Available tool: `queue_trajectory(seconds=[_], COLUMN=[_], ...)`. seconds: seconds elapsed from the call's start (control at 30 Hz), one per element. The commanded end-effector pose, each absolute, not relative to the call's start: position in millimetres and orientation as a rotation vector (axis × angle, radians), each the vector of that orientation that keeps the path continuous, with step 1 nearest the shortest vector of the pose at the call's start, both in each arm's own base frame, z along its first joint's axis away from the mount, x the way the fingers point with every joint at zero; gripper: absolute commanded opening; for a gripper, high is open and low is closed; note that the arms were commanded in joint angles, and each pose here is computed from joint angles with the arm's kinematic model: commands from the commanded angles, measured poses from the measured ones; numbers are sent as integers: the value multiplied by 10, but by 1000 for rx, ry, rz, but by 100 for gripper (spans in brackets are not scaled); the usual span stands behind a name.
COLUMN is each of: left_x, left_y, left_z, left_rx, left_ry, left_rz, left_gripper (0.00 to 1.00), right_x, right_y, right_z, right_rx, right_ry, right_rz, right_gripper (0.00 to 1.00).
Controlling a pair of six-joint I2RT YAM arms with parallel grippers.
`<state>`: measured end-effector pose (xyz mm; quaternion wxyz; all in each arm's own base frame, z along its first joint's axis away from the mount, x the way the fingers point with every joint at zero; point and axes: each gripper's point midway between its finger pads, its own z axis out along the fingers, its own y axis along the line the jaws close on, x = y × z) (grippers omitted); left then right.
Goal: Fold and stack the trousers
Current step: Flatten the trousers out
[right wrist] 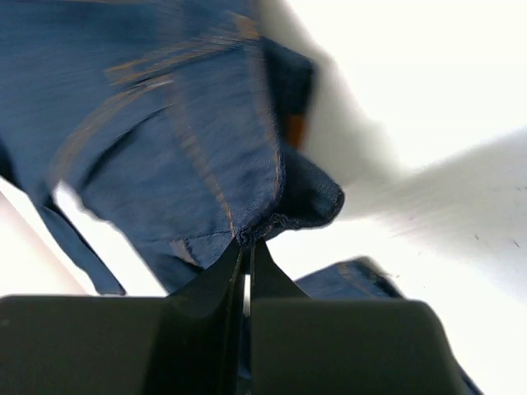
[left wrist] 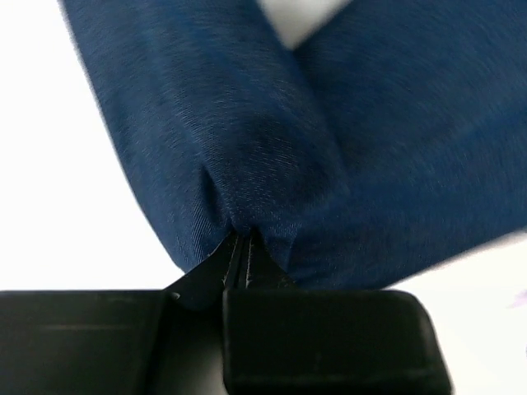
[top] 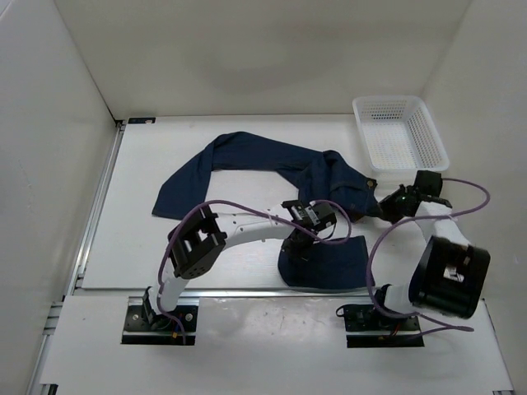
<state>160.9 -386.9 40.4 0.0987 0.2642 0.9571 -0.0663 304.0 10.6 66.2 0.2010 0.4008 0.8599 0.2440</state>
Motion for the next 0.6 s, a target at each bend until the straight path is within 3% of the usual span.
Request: queue_trajectory(seconds=[0.0, 0.17, 0.2, 0.3, 0.33, 0.47, 0.57], left_x=[2032, 2817, 3196, 3635, 3876, 3791, 3577], left_y=[-3550, -2852, -2628, -2272, -2091, -1594, -1171], left_z=[885, 1593, 1972, 2563, 3130, 3936, 3933], left_rx=[638, 458, 350, 217, 135, 25, -98], left_ry=[2714, 2612, 2551, 2476, 2345, 2184, 2196], left_rz=[-126, -48, -71, -116, -171, -226, -192], left_gripper=[10, 10, 10, 10, 10, 10, 10], right_x=[3263, 3460, 3532, 3807, 3834, 3631, 3358], right_y=[-113, -121, -73, 7, -18, -89, -157], right_z=[1408, 2241, 2377, 3017, 3135, 3702, 3922], right_rx=[993, 900, 883, 804, 802, 741, 709], right_ry=[2224, 2048, 2032, 1933, 1917, 1827, 1767], right_rz=[573, 624, 660, 727, 715, 639, 537], right_gripper=[0, 0, 0, 0, 0, 0, 0])
